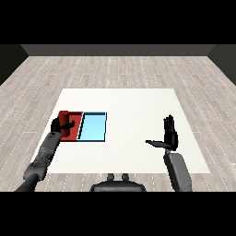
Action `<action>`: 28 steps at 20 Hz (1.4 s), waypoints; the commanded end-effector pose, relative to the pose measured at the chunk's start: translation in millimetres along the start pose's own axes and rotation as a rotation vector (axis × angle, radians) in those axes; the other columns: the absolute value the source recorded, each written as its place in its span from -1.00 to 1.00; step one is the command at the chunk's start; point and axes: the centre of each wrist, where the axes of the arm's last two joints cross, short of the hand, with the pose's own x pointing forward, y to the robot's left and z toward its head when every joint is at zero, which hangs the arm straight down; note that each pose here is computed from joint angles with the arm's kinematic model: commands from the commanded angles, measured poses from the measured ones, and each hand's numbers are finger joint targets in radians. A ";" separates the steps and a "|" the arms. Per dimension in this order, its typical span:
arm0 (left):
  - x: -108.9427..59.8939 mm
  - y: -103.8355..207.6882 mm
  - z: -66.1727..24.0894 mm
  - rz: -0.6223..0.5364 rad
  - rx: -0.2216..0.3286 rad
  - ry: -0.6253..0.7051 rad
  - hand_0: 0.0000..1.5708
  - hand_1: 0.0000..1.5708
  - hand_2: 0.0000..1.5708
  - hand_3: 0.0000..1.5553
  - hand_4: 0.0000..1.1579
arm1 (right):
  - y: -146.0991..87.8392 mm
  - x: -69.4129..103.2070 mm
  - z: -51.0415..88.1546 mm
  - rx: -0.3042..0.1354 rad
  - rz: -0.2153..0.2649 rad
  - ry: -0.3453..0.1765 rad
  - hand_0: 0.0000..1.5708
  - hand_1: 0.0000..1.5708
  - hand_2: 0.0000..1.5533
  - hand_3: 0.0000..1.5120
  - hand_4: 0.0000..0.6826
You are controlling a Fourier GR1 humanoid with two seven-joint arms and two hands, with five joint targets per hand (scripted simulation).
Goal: Pick the red can and put it in the red box
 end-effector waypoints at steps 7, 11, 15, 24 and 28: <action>-36.0 -7.7 8.8 -0.073 -0.081 0.172 0.59 0.59 0.49 -1.00 -0.21 | 0.9 -4.3 8.5 0.011 -0.023 -0.054 -1.00 -1.00 -1.00 -1.00 -1.00; -24.7 14.9 -4.7 -0.221 -0.157 0.178 -1.00 -1.00 -1.00 -1.00 0.11 | 1.9 4.6 -1.1 0.027 -0.013 -0.084 -1.00 -1.00 -1.00 -1.00 -1.00; -16.1 23.5 -10.9 -0.268 -0.178 0.233 -1.00 -1.00 -1.00 -1.00 -1.00 | -9.9 9.2 5.0 0.029 -0.041 -0.078 -1.00 -1.00 -1.00 -1.00 -1.00; -20.9 12.6 -4.1 0.104 0.084 0.065 -1.00 -1.00 -1.00 -1.00 -1.00 | 12.6 6.7 12.0 0.052 -0.035 -0.101 -1.00 -1.00 -1.00 -1.00 -1.00; 23.1 11.2 -12.9 0.459 0.122 -0.266 -1.00 -1.00 -1.00 -1.00 -1.00 | 3.0 5.5 7.8 0.059 -0.073 -0.099 -1.00 -1.00 -1.00 -1.00 -1.00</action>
